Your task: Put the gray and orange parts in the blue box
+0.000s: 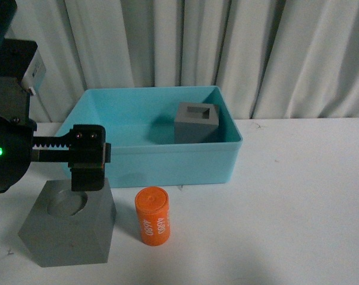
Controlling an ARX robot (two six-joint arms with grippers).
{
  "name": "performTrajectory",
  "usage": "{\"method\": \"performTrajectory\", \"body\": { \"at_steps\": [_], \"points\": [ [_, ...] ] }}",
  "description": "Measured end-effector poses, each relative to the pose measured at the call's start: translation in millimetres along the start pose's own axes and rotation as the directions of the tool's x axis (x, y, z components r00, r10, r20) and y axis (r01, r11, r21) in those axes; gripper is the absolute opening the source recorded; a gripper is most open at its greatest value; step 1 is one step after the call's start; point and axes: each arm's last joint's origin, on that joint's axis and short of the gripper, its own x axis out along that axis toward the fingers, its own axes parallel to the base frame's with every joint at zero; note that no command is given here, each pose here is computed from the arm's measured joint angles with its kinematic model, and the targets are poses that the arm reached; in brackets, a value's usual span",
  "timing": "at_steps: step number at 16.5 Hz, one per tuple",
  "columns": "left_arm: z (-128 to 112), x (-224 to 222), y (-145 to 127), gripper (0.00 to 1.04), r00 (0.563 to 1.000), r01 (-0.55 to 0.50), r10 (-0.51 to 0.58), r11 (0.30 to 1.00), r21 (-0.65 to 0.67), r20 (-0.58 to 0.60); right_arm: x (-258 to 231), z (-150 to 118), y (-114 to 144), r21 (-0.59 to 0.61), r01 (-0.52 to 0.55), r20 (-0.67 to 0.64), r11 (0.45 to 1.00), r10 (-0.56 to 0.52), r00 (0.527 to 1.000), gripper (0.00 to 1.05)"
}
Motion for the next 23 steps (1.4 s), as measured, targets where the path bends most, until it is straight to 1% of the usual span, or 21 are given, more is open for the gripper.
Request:
{"method": "performTrajectory", "body": {
  "at_steps": [2,5,7,10,12,17,20,22,23],
  "points": [
    [-4.4,12.0,4.5,0.98,0.999,-0.028,0.028,1.000,0.008,-0.026,0.0,0.0,0.0,0.000,0.000,0.000,1.000,0.000,1.000,0.98],
    [-11.0,22.9,7.2,0.98,0.998,-0.040,0.041,0.999,0.028,-0.050,0.0,0.0,0.0,0.000,0.000,0.000,1.000,0.000,1.000,0.98],
    [-16.8,29.8,6.2,0.98,0.996,-0.040,0.044,0.998,0.052,-0.079,0.0,0.0,0.0,0.000,0.000,0.000,1.000,0.000,1.000,0.98],
    [-18.1,32.7,5.6,0.98,0.996,-0.028,0.033,0.998,0.055,-0.083,0.0,0.0,0.0,0.000,0.000,0.000,1.000,0.000,1.000,0.98],
    [-22.5,39.1,6.9,0.98,0.994,-0.031,0.038,0.997,0.065,-0.107,0.0,0.0,0.0,0.000,0.000,0.000,1.000,0.000,1.000,0.98],
    [-27.0,51.6,13.9,0.98,0.990,-0.040,0.050,0.996,0.074,-0.130,0.0,0.0,0.0,0.000,0.000,0.000,1.000,0.000,1.000,0.98],
    [-31.2,58.8,15.1,0.98,0.988,-0.032,0.043,0.997,0.070,-0.151,0.0,0.0,0.0,0.000,0.000,0.000,1.000,0.000,1.000,0.98],
    [-29.9,61.2,14.1,0.98,0.988,-0.021,0.030,0.998,0.064,-0.153,0.0,0.0,0.0,0.000,0.000,0.000,1.000,0.000,1.000,0.98],
    [-29.8,61.8,13.4,0.92,0.987,-0.011,0.020,0.998,0.057,-0.157,0.0,0.0,0.0,0.000,0.000,0.000,1.000,0.000,1.000,0.98]
  ]
}}
